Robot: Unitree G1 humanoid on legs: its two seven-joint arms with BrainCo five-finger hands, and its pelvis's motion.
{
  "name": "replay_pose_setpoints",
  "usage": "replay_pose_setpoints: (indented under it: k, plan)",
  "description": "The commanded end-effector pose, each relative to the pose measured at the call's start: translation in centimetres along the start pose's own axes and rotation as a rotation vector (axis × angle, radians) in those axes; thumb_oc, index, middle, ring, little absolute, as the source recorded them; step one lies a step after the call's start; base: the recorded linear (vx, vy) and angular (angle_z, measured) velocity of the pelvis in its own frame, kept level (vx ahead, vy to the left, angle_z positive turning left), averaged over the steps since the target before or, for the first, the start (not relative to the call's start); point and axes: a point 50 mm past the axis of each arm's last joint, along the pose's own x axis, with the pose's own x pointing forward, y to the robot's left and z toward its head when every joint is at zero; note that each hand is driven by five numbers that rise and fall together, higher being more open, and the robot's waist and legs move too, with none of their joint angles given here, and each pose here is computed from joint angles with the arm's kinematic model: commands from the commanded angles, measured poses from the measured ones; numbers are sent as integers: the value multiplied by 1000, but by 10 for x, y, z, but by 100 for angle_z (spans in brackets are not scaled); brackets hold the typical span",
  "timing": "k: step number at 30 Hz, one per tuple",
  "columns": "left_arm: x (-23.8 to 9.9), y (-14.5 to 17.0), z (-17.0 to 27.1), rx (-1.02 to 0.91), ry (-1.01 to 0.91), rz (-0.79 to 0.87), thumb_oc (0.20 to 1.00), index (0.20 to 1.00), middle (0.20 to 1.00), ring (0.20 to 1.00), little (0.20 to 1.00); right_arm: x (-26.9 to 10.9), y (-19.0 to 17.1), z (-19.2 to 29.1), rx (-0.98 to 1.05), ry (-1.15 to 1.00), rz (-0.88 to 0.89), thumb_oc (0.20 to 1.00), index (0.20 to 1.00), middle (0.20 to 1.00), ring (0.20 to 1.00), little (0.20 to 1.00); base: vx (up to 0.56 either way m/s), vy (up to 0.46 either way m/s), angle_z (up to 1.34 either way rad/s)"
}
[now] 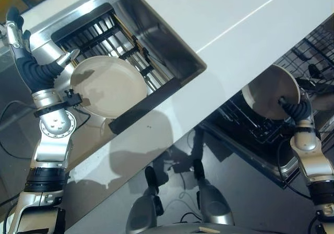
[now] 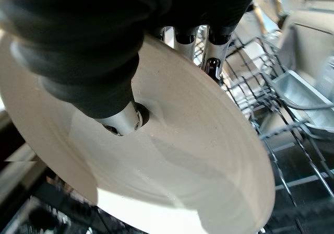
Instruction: Pick up plates and place into dishwasher.
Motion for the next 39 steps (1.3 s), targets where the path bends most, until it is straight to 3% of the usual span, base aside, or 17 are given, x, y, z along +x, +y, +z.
replay_pose_setpoints:
  k: [1, 7, 17, 34, 36, 37, 38, 39]
  plan:
    - [19, 3, 11, 3, -101, 43, 1000, 1000, 1000, 1000, 1000, 23, -26, 39, -178, -200, -84, 200, 200, 200, 200, 200, -43, 0, -2]
    - [24, 0, 15, -11, -123, 38, 1000, 1000, 1000, 1000, 1000, 29, -18, 40, -242, -189, 30, 200, 200, 200, 200, 200, -25, -11, -1]
    - [35, -10, 19, -15, -140, 19, 1000, 1000, 1000, 1000, 1000, 20, 32, 19, -220, -80, 404, 200, 200, 200, 200, 200, 3, -16, 2]
    - [46, -30, 28, -46, -167, -4, 1000, 1000, 1000, 1000, 1000, -6, 108, 10, -166, -1, 668, 200, 200, 200, 200, 200, -6, 0, 4]
    - [49, -30, 28, -48, -167, -1, 1000, 1000, 1000, 1000, 1000, -6, 108, 10, -153, 0, 651, 555, 555, 555, 555, 555, 0, 0, 0]
    - [49, -29, 29, -49, -166, 1, 1000, 1000, 1000, 1000, 1000, -6, 107, 9, -148, 1, 643, 802, 802, 802, 802, 802, 2, 16, 6]
    - [50, -28, 28, -49, -164, 4, 1000, 1000, 1000, 1000, 1000, -7, 106, 9, -138, -1, 624, 1000, 1000, 1000, 1000, 1000, 3, 16, 10]
    - [50, -28, 28, -49, -164, 4, 1000, 1000, 1000, 1000, 1000, -7, 105, 8, -132, 0, 616, 1000, 1000, 1000, 1000, 1000, 7, 12, 12]
